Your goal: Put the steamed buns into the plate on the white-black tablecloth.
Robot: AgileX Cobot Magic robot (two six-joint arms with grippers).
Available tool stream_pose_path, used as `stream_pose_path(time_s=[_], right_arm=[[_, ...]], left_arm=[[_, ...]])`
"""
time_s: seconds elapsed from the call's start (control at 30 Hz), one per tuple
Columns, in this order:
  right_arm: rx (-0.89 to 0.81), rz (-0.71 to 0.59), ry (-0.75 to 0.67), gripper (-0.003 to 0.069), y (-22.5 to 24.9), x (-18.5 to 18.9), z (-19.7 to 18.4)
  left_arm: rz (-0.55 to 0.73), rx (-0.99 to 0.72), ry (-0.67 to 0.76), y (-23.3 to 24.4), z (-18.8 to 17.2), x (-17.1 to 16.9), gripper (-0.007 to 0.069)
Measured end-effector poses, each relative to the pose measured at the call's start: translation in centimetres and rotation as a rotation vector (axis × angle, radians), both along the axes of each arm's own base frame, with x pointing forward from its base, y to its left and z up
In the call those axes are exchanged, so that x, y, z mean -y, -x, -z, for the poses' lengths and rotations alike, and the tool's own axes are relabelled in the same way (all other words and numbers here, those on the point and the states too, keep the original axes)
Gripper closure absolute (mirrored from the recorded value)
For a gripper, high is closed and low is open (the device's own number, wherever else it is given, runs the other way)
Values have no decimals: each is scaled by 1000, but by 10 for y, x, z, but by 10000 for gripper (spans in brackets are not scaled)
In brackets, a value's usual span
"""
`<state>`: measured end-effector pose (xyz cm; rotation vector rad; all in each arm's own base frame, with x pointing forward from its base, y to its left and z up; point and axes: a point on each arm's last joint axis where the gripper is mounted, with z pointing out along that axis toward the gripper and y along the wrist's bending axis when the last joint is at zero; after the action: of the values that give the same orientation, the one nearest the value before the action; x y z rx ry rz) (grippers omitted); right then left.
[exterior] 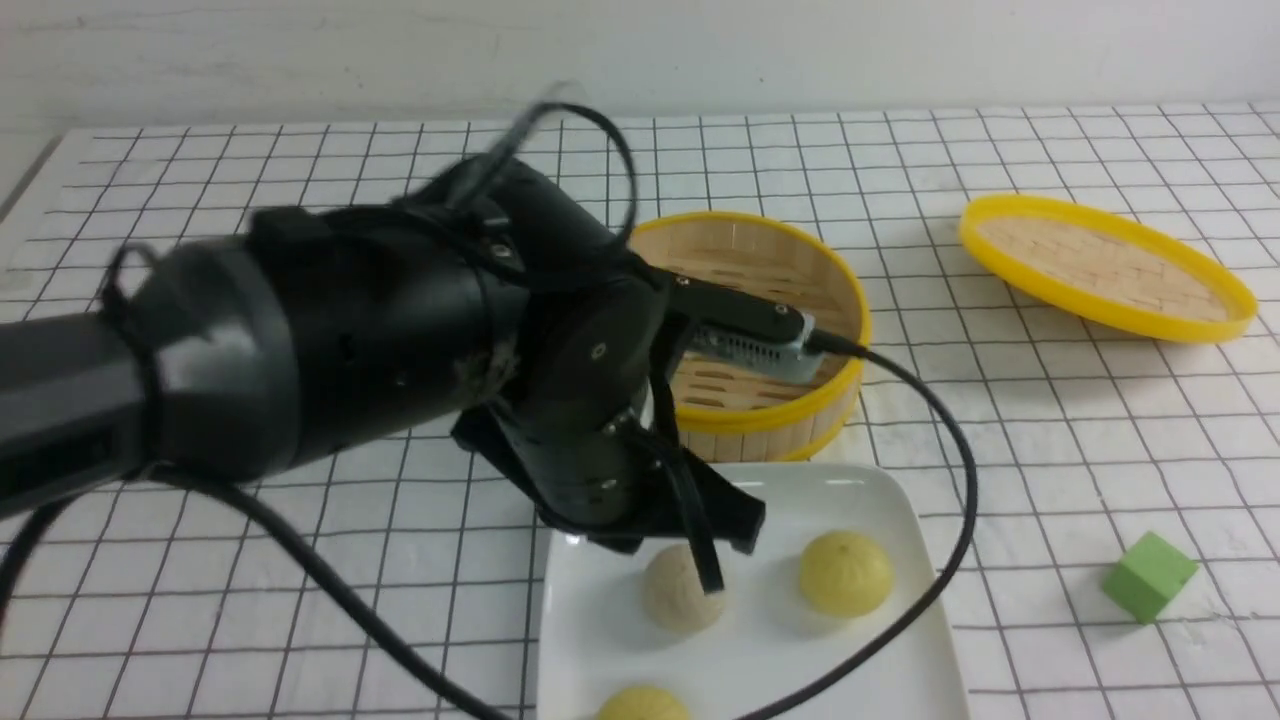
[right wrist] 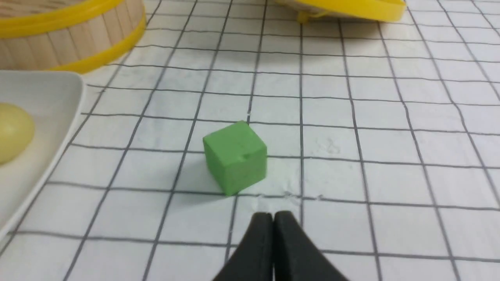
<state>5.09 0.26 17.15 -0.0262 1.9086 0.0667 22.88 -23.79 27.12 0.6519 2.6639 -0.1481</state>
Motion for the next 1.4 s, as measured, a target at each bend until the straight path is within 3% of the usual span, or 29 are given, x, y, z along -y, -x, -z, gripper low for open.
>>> stream_pose_path(time_s=[0.2,0.33,0.5,0.7,0.87,1.4], right_arm=[[7,62,1,630,0,3,0],[7,66,1,629,0,3,0],[7,66,1,623,0,3,0],[7,66,1,616,0,3,0],[7,66,1,611,0,3,0],[7,66,1,588,0,3,0]], left_arm=[[2,155,95,28,-64,-37,623],[2,225,142,65,-79,-81,623],[35,325,341,114,-53,-126,623],[97,550,624,146,-25,-154,617],[118,668,758,163,-21,-170,610],[103,705,649,168,5,-185,600]])
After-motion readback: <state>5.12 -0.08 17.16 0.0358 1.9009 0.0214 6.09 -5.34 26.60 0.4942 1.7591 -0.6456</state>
